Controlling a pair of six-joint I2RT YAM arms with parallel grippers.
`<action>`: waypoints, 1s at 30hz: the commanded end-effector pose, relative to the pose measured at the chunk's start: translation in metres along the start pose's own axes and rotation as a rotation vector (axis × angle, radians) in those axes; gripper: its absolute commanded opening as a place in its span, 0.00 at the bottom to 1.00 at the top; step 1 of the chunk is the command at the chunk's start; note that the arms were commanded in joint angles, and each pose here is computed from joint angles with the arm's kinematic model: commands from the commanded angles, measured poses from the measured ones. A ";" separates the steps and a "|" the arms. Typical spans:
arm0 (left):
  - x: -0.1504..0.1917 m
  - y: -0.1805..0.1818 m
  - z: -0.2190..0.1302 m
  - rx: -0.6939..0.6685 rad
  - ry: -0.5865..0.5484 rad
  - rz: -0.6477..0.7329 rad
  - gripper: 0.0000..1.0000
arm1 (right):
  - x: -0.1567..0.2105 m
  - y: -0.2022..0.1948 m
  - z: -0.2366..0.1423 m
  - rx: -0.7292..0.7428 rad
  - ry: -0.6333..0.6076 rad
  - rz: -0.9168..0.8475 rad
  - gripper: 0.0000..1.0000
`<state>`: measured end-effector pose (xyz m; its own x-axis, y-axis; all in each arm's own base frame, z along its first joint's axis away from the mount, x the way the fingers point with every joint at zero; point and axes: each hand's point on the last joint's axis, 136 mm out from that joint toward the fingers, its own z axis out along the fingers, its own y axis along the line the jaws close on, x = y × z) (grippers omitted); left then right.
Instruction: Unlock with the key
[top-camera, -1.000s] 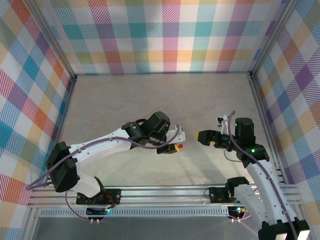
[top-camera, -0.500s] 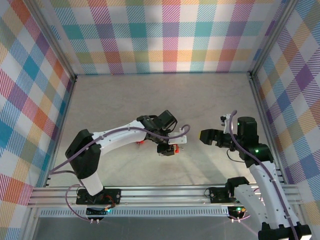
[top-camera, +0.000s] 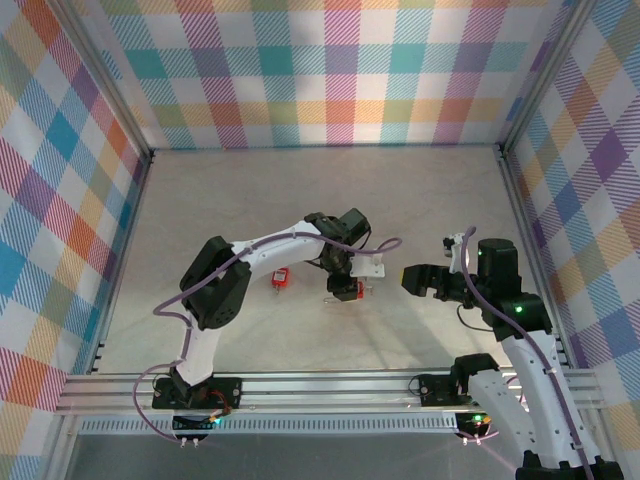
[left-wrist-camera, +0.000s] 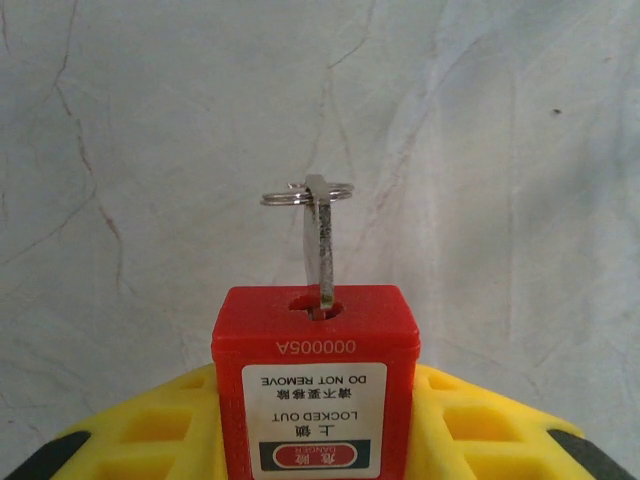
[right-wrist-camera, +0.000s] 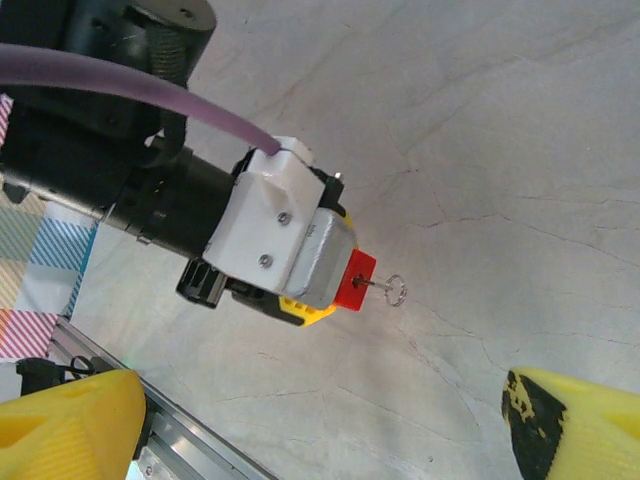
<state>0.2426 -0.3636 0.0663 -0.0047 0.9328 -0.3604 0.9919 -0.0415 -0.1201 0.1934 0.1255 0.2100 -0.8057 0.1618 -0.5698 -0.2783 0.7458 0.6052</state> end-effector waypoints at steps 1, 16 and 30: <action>0.005 0.001 0.001 0.022 0.028 0.023 0.00 | -0.006 0.007 -0.006 -0.003 -0.014 -0.038 0.92; -0.006 0.025 0.021 -0.104 0.015 0.172 0.00 | -0.017 0.012 -0.008 -0.001 -0.016 -0.069 0.92; 0.001 -0.005 0.029 -0.135 0.057 0.412 0.37 | -0.025 0.014 -0.017 0.031 -0.041 -0.073 0.93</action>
<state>0.2362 -0.3737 0.0301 0.3420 0.8885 -0.3059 0.9393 -0.3328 0.0836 0.2018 0.1204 0.2311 -0.7783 0.1341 -0.6134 -0.3007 0.7780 0.5516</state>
